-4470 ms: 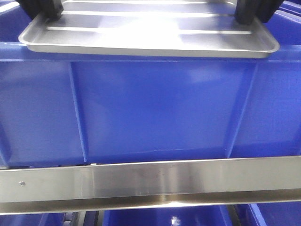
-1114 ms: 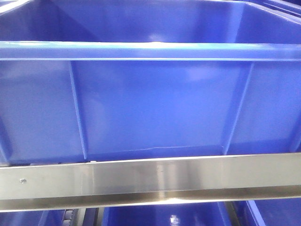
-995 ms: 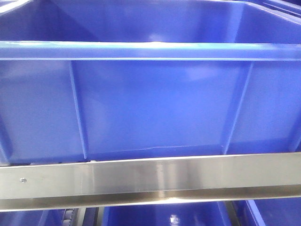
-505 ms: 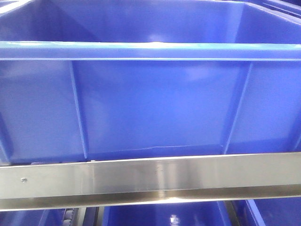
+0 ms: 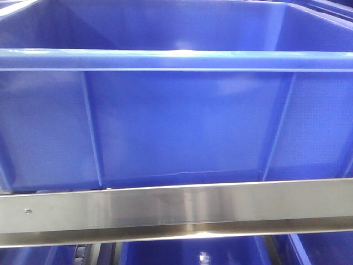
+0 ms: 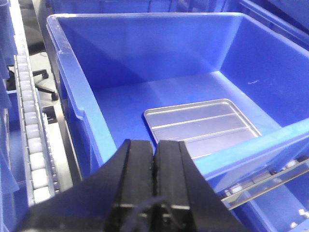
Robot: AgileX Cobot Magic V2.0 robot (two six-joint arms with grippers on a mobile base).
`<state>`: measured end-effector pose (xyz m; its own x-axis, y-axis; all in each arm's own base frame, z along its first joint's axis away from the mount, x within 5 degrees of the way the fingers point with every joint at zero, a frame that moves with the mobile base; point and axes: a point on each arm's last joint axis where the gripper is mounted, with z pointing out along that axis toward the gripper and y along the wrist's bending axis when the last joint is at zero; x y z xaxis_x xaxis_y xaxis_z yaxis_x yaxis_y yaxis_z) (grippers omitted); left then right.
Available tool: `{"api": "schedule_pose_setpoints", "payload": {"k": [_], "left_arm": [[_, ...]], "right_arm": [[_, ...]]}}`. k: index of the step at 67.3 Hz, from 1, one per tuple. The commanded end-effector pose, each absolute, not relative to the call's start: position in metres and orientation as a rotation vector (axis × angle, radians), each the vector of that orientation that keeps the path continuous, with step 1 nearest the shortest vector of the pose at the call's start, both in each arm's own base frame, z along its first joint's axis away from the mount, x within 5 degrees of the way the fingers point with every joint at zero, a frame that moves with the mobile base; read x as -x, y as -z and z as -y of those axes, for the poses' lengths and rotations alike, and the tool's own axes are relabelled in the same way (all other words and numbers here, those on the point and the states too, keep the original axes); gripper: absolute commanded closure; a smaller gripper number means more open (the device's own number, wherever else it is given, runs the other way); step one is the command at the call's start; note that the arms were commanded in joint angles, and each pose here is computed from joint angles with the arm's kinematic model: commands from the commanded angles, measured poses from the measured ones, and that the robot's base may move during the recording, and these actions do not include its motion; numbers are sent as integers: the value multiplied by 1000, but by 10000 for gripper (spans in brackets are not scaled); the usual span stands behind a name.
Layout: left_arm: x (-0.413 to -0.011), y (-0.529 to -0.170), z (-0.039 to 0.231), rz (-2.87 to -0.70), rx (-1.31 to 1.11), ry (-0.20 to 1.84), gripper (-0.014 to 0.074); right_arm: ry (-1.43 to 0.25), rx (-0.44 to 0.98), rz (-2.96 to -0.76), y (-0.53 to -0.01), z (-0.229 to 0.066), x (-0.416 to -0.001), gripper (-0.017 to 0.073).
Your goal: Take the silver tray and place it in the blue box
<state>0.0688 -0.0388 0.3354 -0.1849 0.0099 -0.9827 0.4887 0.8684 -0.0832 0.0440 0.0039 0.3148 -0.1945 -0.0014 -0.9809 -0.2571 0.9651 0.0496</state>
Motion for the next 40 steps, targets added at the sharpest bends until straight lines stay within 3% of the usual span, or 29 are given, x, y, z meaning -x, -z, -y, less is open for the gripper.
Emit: {"api": "schedule_pose_setpoints", "payload": {"k": [1, 40], "left_arm": [[-67, -350, 41, -1618, -378, 496, 699], [-67, -350, 41, -1618, -378, 496, 699]], "right_arm": [[-234, 218, -1643, -330, -5, -45, 505], [-232, 218, -1648, -330, -5, -45, 505]]}}
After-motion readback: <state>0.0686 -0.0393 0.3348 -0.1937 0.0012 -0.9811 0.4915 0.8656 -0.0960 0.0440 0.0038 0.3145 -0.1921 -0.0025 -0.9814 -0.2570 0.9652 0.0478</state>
